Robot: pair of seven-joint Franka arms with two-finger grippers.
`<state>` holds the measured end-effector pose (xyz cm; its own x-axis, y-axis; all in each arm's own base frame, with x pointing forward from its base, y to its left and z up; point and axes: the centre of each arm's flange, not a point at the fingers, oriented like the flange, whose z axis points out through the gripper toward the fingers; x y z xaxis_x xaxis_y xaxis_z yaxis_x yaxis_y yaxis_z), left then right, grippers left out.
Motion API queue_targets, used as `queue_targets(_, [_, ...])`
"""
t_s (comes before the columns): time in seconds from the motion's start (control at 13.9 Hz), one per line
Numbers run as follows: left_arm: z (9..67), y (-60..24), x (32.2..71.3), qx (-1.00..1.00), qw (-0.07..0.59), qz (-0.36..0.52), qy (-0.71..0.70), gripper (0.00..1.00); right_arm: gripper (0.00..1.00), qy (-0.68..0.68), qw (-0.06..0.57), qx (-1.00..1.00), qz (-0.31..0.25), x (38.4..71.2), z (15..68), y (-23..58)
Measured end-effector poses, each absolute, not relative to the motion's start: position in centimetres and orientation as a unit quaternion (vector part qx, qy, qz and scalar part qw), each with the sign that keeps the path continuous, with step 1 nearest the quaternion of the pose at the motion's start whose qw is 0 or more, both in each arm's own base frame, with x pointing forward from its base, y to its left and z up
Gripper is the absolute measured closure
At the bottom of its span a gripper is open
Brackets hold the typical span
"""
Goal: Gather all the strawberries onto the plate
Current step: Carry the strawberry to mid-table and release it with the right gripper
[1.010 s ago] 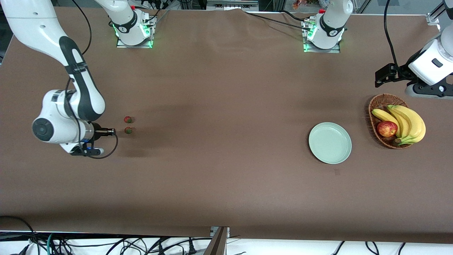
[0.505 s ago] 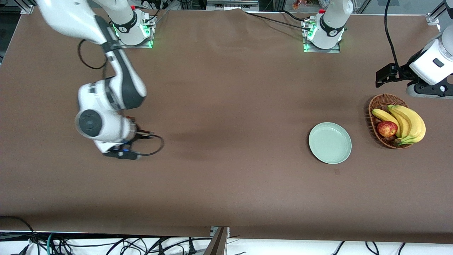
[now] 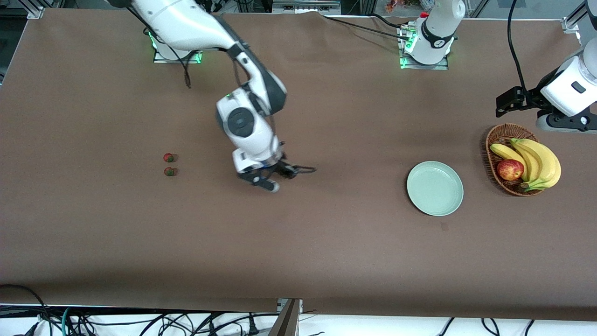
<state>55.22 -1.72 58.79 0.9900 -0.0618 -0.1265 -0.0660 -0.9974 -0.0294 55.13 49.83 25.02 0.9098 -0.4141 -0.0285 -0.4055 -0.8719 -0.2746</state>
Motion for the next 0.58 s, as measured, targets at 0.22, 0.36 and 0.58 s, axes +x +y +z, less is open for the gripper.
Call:
queue_targets(0.22, [58.2, -1.7, 55.6, -0.997, 0.015, 0.065, 0.032, 0.00, 0.69, 0.212, 0.159, -0.964, -0.019, 50.7, 21.5, 56.1])
queue_targets(0.36, [57.6, -1.6, 56.2, -0.997, 0.014, 0.062, 0.033, 0.00, 0.69, 0.211, 0.168, -0.963, -0.023, 49.5, 19.7, 57.6])
queue_targets(0.58, [55.9, -1.8, 57.4, -0.997, 0.010, 0.061, 0.036, 0.00, 0.43, 0.216, 0.177, -0.959, -0.037, 50.8, 20.4, 57.3])
